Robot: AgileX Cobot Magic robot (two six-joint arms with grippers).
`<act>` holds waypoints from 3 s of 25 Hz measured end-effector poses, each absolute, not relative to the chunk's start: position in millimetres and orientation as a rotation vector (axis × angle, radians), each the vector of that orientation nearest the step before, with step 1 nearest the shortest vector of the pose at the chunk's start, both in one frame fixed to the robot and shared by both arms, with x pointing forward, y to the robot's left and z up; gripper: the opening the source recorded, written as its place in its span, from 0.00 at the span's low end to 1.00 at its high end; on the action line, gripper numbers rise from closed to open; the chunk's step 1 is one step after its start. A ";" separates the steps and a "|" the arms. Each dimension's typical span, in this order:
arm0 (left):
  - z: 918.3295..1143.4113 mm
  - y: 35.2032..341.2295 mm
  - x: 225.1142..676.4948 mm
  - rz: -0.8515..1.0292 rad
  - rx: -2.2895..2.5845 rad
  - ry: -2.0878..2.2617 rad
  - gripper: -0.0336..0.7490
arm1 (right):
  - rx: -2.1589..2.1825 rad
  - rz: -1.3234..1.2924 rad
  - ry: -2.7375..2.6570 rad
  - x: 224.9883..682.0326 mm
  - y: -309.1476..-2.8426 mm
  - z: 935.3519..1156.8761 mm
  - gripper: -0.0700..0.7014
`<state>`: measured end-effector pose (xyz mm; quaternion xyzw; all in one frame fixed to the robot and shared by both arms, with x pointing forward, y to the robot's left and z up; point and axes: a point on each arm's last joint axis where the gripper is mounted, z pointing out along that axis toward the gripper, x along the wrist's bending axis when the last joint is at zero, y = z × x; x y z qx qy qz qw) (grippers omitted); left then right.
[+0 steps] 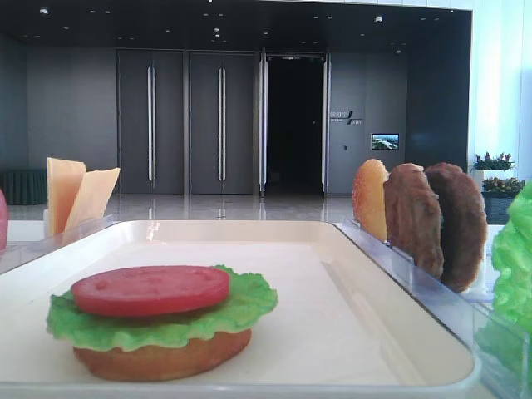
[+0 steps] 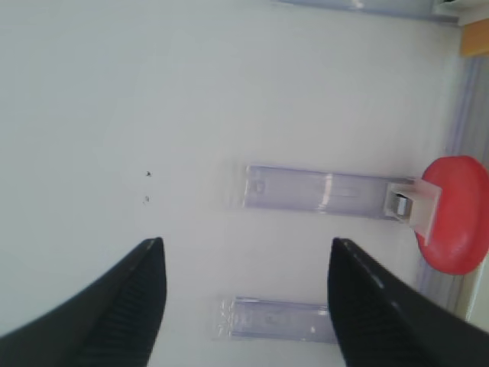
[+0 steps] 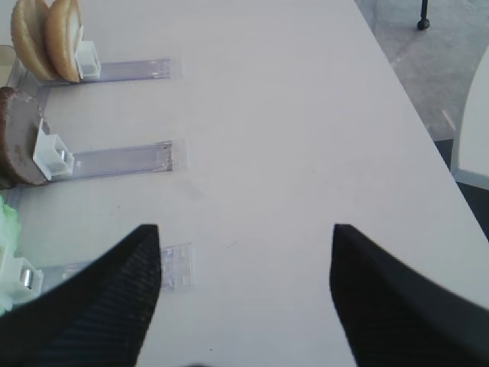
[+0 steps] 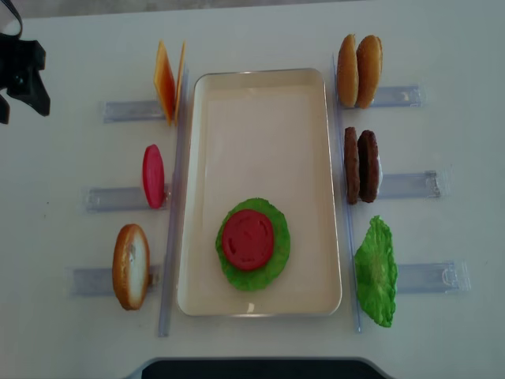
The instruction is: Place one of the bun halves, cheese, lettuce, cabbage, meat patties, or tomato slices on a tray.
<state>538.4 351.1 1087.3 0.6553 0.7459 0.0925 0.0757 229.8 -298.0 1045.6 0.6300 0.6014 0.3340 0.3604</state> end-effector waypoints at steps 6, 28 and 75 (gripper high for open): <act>1125.9 340.8 511.6 0.361 1.921 2.094 0.69 | 1.624 0.861 1.550 229.8 -298.0 1045.6 0.71; 1139.9 297.3 297.8 0.735 1.755 1.701 0.69 | 1.624 0.861 1.550 229.8 -298.0 1045.6 0.71; 1041.4 296.8 232.3 0.982 1.528 1.686 0.49 | 1.626 0.875 1.554 229.9 -296.9 1045.7 0.71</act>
